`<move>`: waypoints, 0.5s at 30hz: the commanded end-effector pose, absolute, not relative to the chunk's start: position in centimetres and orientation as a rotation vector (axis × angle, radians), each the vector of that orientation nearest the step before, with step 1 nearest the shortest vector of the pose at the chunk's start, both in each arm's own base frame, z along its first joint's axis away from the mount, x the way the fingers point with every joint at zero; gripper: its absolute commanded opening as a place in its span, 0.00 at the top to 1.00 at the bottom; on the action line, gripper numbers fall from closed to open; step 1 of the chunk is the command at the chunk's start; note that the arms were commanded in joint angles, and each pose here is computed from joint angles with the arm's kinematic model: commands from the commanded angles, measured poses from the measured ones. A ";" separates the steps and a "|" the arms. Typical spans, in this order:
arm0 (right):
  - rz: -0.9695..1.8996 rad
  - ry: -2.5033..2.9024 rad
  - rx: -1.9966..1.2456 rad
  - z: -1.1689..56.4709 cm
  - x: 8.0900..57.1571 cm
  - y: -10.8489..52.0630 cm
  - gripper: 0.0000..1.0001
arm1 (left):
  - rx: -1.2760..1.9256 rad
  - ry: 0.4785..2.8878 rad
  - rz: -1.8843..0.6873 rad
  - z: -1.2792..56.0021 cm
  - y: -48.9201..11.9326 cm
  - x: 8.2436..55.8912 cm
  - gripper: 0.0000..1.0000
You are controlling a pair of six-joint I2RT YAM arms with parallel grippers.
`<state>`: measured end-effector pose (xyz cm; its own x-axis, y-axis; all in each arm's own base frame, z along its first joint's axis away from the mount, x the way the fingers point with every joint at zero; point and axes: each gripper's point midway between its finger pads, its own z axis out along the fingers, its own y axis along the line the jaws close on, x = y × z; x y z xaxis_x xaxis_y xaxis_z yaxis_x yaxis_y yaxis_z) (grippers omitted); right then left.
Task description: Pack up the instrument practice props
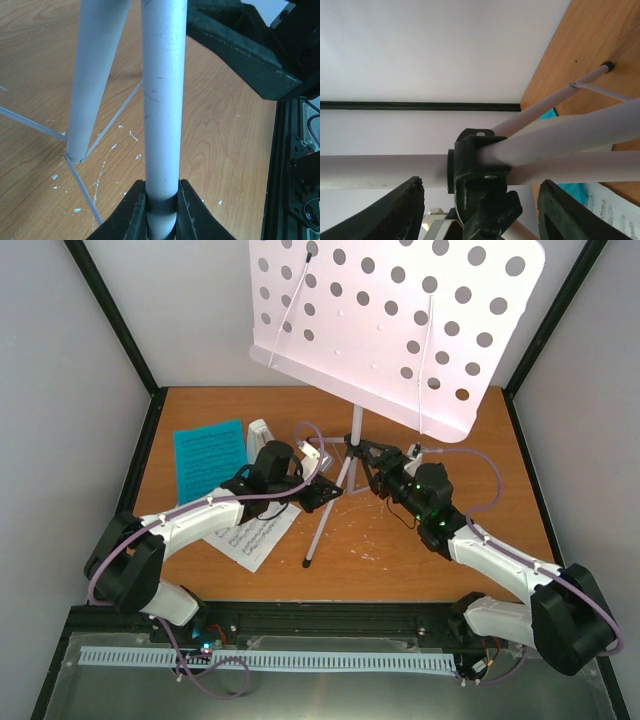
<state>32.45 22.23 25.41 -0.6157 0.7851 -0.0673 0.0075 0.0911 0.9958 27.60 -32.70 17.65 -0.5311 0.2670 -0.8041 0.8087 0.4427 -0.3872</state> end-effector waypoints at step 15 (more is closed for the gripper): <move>1.633 1.751 0.750 25.8 32.4 22.8 0.83 | 0.920 1.930 -1.030 21.2 -32.7 27.7 1.00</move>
